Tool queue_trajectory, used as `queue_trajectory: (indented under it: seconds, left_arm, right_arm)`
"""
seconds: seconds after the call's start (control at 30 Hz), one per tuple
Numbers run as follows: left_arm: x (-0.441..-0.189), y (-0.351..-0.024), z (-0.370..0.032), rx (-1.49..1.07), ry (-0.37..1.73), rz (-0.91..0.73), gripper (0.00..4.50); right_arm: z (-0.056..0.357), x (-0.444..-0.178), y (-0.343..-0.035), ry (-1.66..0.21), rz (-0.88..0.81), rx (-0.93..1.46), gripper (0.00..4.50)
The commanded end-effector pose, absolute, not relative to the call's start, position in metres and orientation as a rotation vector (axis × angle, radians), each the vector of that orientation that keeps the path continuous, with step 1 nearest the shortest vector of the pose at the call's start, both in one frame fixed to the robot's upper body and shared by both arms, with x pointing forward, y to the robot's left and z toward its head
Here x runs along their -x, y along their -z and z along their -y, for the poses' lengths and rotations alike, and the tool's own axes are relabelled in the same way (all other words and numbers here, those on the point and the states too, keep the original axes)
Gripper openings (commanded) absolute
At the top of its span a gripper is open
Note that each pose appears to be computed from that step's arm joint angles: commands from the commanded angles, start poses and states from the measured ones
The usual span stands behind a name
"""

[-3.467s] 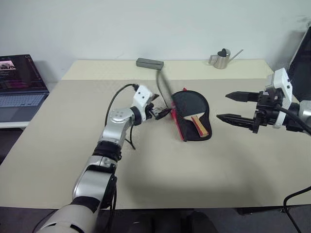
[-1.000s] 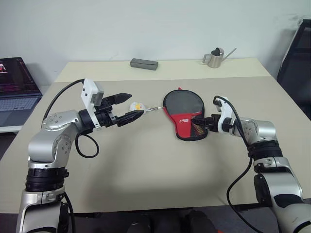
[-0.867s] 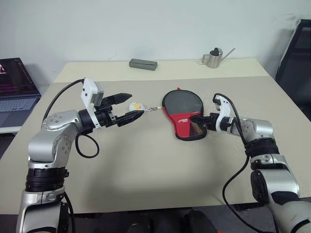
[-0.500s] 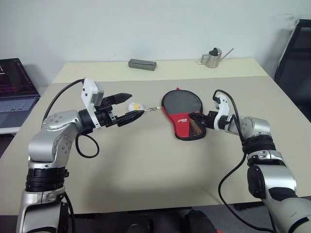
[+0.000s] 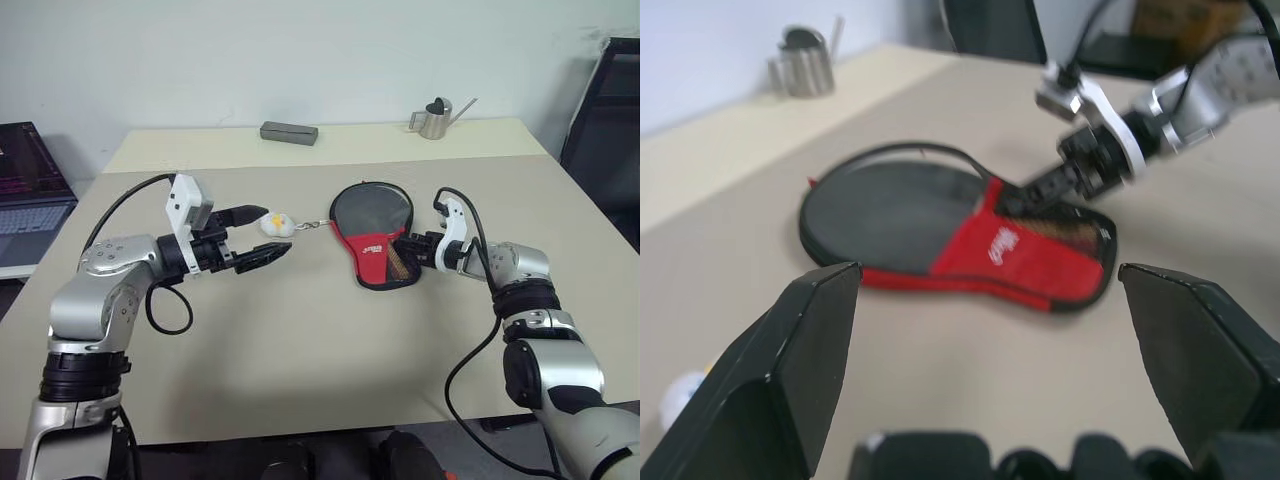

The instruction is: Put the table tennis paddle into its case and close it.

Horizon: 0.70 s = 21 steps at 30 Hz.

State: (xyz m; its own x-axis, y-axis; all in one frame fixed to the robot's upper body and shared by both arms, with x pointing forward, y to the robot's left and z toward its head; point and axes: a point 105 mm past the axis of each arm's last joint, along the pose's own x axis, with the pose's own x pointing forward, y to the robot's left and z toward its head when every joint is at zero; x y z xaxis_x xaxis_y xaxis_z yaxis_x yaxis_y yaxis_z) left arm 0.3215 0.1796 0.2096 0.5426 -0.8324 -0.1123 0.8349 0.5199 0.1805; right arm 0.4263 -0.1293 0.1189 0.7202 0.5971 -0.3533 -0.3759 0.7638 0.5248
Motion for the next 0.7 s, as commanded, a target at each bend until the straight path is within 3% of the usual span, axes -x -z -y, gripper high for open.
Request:
queue_trajectory:
  seconds: [0.03,0.33,0.7]
  left_arm:
    - [-0.314,-0.212,-0.182,-0.273,1.024,-0.007,4.50]
    - [-0.304,-0.207,-0.186,-0.270,1.051,-0.048,4.50]
    - [-0.272,-0.190,-0.186,-0.292,1.178,-0.158,4.50]
  right_arm:
    - [0.127,-0.425,-0.122,-0.557,-0.527,-0.459,0.04]
    - [0.117,-0.419,-0.122,-0.557,-0.548,-0.503,0.04]
    - [0.106,-0.389,-0.124,-0.594,-0.601,-0.499,0.04]
